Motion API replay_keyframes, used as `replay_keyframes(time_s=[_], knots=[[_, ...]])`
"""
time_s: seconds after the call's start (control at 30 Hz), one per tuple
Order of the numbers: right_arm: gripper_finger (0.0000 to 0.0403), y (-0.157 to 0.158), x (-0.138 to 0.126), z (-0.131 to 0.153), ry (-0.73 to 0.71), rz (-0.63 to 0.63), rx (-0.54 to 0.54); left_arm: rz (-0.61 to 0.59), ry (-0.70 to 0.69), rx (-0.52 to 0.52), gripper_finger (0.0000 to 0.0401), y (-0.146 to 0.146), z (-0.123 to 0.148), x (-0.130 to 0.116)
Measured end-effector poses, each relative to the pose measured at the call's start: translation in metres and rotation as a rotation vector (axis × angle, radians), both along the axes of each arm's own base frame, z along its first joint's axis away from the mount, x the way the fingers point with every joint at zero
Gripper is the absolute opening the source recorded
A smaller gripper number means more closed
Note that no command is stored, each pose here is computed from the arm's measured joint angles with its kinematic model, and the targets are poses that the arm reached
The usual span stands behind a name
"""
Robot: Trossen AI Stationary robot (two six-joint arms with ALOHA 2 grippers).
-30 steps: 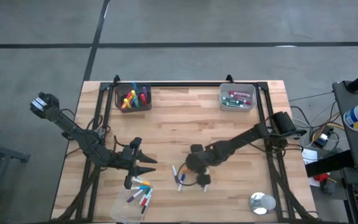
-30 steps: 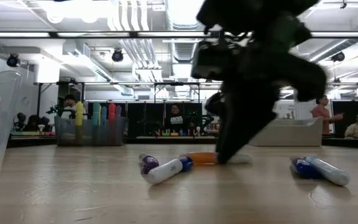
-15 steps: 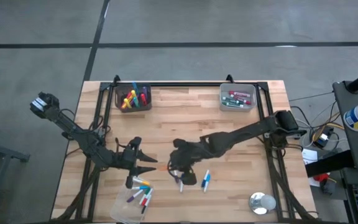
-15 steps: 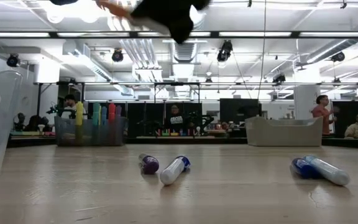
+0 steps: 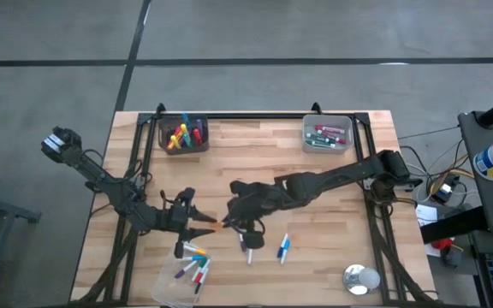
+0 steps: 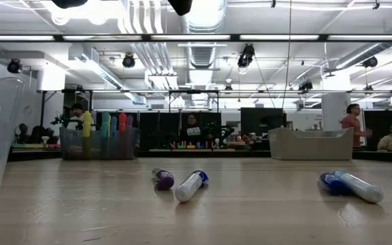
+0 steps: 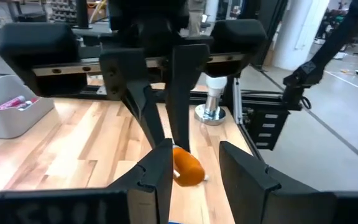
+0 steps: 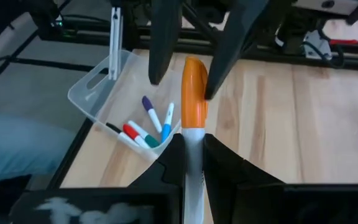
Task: Pick & Place Markers
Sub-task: Put the orange and white highlighter pen into the transparent bin
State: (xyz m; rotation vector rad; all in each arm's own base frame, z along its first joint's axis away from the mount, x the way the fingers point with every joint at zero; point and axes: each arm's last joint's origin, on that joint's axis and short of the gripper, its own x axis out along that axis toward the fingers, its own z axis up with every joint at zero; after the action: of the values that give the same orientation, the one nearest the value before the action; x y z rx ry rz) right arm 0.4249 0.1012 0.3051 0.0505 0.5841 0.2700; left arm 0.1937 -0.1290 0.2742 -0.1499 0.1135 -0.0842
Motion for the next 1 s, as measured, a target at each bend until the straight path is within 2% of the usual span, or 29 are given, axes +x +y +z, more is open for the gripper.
replay_keyframes(time_s=[0.17,0.3,0.63,0.77,0.9,1.0], knots=[[0.0029,0.0,0.001,0.005,-0.021,0.001,-0.001,0.067,0.007,0.011,0.0122,0.001,-0.003,0.002],[0.0029,0.0,0.001,0.005,-0.02,0.001,-0.001,0.077,0.019,0.031,0.0119,-0.001,-0.007,0.006],[0.0029,0.0,0.001,0.003,-0.012,-0.003,0.005,0.08,-0.008,0.02,0.0048,-0.003,-0.004,0.008],[0.003,0.0,0.001,0.002,-0.012,-0.004,0.006,0.077,-0.006,0.027,0.0042,-0.003,-0.005,0.008],[0.0057,0.003,-0.002,0.0,0.022,0.019,0.011,0.054,-0.003,0.024,0.0047,-0.003,-0.005,0.008],[0.0097,0.009,-0.011,-0.009,0.143,0.047,-0.013,-0.003,0.018,0.006,0.0046,-0.004,-0.006,0.007]])
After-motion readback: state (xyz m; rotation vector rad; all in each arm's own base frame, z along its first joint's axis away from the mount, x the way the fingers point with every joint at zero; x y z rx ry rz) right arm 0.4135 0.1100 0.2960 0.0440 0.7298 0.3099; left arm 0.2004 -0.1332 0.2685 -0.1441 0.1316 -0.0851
